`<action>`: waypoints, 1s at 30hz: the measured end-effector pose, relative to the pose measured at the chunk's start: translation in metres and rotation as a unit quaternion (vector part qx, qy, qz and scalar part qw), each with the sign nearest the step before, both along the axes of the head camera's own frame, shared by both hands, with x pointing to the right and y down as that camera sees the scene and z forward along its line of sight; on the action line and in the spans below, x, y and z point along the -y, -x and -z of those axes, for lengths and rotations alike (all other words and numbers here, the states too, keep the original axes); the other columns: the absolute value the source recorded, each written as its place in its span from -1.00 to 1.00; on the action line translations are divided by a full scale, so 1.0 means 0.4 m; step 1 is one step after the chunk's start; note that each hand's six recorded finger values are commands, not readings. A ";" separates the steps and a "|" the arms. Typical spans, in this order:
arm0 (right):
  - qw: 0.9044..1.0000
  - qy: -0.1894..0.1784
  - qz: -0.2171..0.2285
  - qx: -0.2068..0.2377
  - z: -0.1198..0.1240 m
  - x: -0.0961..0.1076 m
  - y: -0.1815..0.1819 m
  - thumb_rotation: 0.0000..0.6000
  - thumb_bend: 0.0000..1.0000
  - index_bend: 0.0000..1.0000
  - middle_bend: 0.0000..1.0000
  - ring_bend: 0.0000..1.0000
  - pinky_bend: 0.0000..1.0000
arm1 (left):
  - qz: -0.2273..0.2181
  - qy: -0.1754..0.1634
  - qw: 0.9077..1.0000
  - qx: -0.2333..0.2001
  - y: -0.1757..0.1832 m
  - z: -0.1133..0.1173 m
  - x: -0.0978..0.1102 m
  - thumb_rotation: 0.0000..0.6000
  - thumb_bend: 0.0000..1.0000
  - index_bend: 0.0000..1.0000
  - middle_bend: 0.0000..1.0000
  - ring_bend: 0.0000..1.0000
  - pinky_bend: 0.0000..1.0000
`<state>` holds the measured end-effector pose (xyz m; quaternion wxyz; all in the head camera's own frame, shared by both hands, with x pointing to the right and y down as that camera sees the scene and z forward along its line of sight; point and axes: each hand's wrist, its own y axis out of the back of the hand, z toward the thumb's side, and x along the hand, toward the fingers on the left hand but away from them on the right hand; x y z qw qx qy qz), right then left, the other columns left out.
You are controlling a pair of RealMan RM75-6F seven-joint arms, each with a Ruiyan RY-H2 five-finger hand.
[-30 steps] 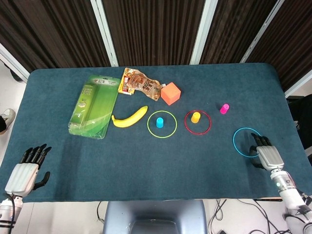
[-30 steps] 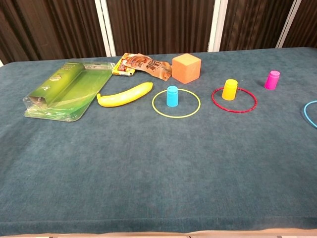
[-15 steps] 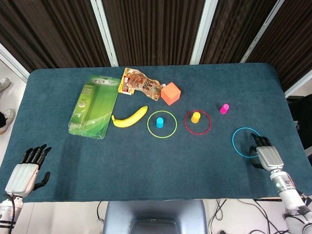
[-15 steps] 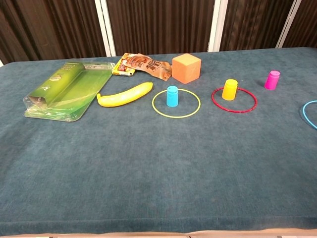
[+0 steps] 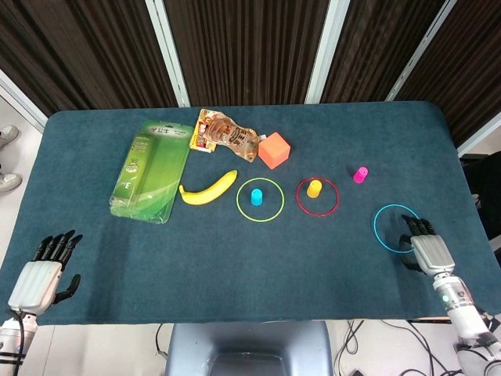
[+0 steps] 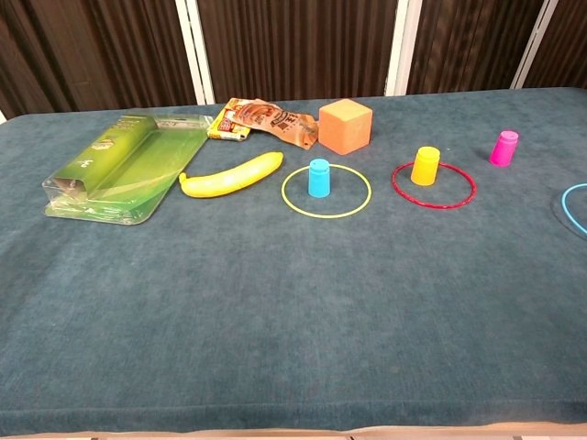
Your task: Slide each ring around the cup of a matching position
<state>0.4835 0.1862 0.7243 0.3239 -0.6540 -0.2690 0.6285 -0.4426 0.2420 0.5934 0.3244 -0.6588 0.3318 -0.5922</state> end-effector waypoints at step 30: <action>0.992 -0.109 0.065 0.022 0.051 0.345 0.217 1.00 0.01 0.83 -0.68 -1.00 -1.00 | 0.005 0.002 1.000 0.007 0.003 -0.007 0.003 1.00 -0.12 -1.00 -1.00 -1.00 -0.95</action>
